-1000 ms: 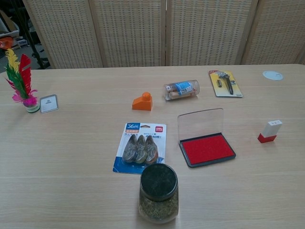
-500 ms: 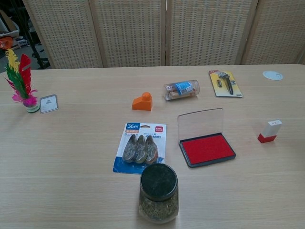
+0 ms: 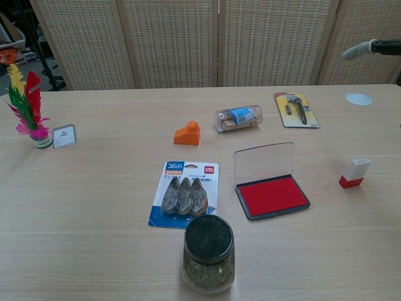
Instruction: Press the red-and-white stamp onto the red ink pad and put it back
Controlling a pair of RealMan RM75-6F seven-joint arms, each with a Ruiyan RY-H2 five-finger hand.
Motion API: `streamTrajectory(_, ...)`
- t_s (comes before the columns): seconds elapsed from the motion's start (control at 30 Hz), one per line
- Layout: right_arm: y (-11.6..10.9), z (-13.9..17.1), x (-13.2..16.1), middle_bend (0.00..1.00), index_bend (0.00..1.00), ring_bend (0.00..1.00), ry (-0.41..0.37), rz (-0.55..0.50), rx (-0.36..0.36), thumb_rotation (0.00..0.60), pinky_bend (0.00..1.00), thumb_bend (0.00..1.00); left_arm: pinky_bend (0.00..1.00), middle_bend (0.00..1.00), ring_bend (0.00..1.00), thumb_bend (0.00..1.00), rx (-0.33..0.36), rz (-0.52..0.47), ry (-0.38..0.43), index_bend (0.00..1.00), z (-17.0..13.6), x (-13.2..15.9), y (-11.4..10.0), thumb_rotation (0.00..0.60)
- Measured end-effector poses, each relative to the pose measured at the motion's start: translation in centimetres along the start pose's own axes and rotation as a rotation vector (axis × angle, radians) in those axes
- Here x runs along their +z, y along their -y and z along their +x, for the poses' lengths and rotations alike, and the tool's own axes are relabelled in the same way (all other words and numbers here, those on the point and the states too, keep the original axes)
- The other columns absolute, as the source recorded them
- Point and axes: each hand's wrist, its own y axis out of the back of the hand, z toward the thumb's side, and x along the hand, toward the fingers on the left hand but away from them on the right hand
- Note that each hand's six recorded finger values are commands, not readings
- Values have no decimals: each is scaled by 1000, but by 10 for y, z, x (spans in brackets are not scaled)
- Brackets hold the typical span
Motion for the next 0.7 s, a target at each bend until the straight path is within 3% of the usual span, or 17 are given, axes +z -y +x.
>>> streamTrajectory(0.13, 21, -13, -6, 892, 168, 974, 23, 35, 55, 600, 1000, 7, 0, 0, 0, 49, -2, 0, 1, 0, 0, 0, 1, 600)
streamTrajectory(0.33, 45, -23, -14, 894, 208, 974, 63, 96, 80, 600, 1000, 36, 0, 0, 0, 50, -17, 5, 1, 0, 1, 1, 4, 600)
streamTrajectory(0.7, 81, -35, -13, 894, 324, 974, 94, 93, 144, 600, 1000, 53, 0, 0, 0, 49, -42, 12, -2, 0, 3, 2, 10, 600)
